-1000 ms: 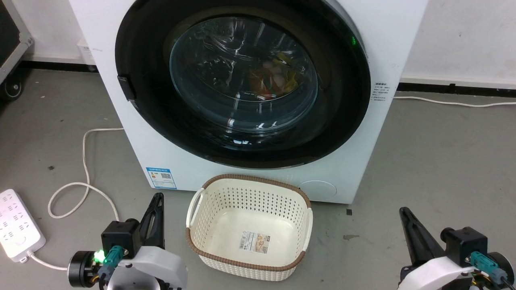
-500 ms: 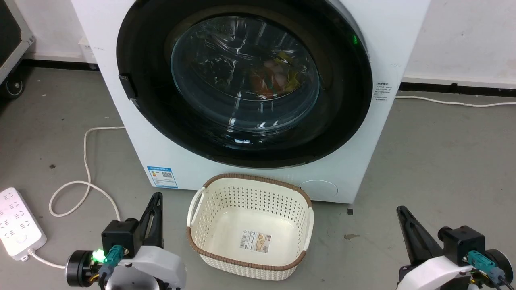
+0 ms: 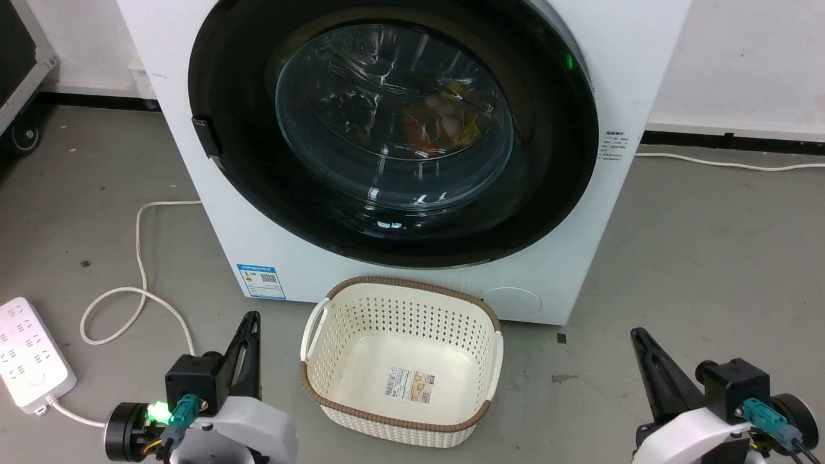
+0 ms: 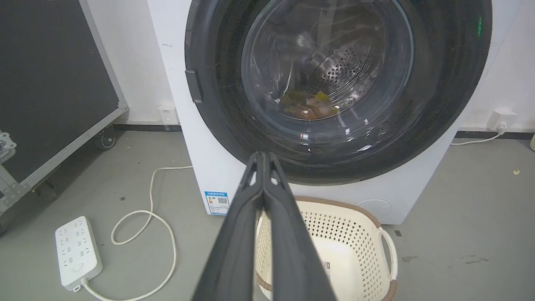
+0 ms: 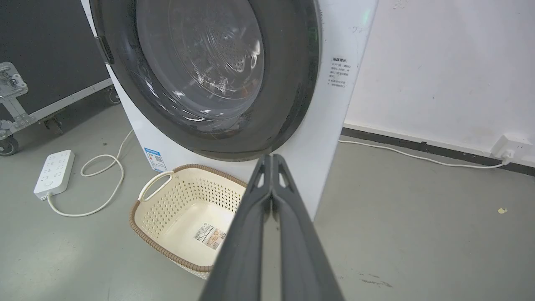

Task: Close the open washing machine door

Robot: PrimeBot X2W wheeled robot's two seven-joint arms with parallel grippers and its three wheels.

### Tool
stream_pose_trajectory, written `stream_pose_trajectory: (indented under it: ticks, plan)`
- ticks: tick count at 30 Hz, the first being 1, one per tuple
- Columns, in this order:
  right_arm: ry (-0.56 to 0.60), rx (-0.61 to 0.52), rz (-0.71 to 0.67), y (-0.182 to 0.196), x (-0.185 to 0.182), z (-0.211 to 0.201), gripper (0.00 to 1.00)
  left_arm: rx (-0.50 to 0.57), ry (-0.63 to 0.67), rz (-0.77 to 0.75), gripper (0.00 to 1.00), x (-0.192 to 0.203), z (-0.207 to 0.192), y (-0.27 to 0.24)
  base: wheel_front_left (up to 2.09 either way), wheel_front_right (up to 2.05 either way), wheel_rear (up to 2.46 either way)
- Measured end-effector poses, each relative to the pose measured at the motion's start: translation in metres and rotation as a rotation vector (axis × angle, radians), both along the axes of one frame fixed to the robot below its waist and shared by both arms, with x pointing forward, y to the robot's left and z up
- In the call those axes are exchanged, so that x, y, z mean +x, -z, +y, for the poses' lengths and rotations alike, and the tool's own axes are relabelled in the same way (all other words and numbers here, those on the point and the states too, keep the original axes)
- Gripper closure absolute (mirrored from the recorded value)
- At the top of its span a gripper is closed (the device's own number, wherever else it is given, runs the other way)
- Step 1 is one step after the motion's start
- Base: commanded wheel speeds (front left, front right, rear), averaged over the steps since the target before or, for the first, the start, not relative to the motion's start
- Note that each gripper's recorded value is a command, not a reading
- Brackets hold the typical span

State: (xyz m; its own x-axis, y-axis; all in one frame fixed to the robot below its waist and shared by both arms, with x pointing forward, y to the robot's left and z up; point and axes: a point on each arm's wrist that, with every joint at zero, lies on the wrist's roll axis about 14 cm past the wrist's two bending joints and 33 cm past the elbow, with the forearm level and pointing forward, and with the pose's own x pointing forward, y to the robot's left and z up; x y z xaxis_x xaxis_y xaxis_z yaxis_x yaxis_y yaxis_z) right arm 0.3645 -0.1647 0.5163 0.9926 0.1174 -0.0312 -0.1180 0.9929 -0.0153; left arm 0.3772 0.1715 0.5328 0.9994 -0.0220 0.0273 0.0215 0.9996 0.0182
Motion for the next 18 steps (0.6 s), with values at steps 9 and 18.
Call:
stream_pose_trajectory:
  ticks: [9, 18]
  plan:
    - [-0.007, -0.018, -0.008, -0.0031, 0.0029, 0.0022, 1.0, 0.016, -0.015, 0.006, 1.0, -0.0005, 0.0046, -0.0001, 0.0, 0.0, 0.0]
    - [-0.012, -0.026, -0.008, -0.0038, 0.0037, 0.0037, 1.0, 0.03, -0.022, 0.018, 1.0, -0.0014, 0.0054, 0.0017, 0.0, 0.0, 0.0]
